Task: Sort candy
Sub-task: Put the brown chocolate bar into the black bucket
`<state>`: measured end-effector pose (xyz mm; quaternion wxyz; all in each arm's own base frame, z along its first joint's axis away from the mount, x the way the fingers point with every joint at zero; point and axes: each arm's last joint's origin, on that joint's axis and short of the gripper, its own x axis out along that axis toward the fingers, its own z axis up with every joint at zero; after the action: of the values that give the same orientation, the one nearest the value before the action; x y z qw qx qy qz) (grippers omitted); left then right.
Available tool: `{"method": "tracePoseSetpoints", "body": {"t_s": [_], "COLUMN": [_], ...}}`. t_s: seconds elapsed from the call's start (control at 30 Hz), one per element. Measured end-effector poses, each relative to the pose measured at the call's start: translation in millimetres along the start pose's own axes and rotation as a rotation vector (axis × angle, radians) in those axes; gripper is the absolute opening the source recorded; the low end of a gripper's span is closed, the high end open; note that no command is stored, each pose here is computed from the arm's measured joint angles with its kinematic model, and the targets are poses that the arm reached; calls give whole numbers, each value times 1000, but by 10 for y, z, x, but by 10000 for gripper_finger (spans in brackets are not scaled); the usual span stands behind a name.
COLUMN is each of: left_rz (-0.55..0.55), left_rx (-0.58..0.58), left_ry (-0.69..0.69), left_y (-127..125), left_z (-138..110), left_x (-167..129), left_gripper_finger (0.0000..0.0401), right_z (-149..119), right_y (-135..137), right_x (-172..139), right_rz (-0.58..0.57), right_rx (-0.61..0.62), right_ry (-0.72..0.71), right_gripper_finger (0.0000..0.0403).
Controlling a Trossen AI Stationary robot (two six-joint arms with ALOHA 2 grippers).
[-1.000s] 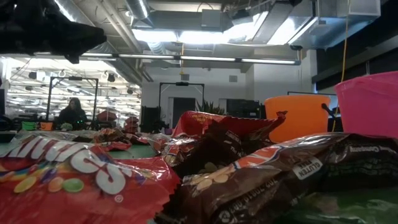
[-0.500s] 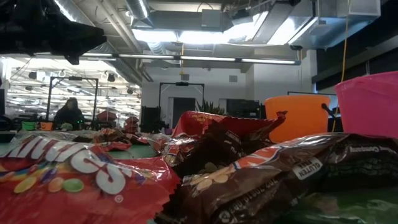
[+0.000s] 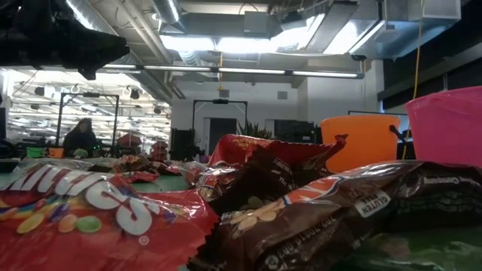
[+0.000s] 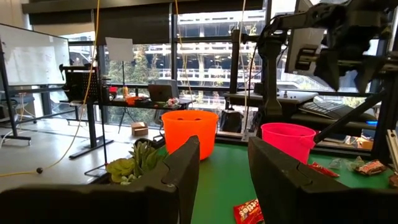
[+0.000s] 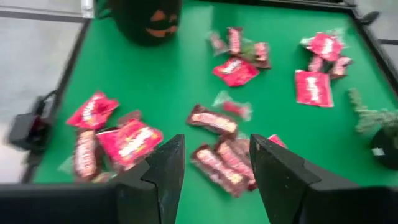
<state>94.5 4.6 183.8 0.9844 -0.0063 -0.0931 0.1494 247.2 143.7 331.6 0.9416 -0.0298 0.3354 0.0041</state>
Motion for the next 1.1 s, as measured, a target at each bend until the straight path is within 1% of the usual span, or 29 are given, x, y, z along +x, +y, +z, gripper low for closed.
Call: {"method": "tracePoseSetpoints", "body": {"t_s": [0.17, 0.43, 0.63, 0.8, 1.1], "left_rz": [0, 2, 2, 2, 2], "left_rx": [0, 7, 7, 7, 7], "left_ry": [0, 0, 0, 0, 0], "left_y": [0, 1, 1, 1, 1], "left_z": [0, 0, 0, 0, 0], "left_x": [0, 0, 0, 0, 0], "left_gripper_finger": [128, 128, 128, 128, 128], "right_z": [-63, -297, -518, -729, -1083], "right_y": [196, 610, 844, 1020, 1369], "right_x": [-116, -53, 73, 161, 299], "right_rz": [54, 105, 143, 143, 164], "right_rx": [35, 107, 199, 288, 410], "right_ry": [6, 101, 269, 439, 697], "right_gripper_finger": [178, 178, 178, 178, 178]}}
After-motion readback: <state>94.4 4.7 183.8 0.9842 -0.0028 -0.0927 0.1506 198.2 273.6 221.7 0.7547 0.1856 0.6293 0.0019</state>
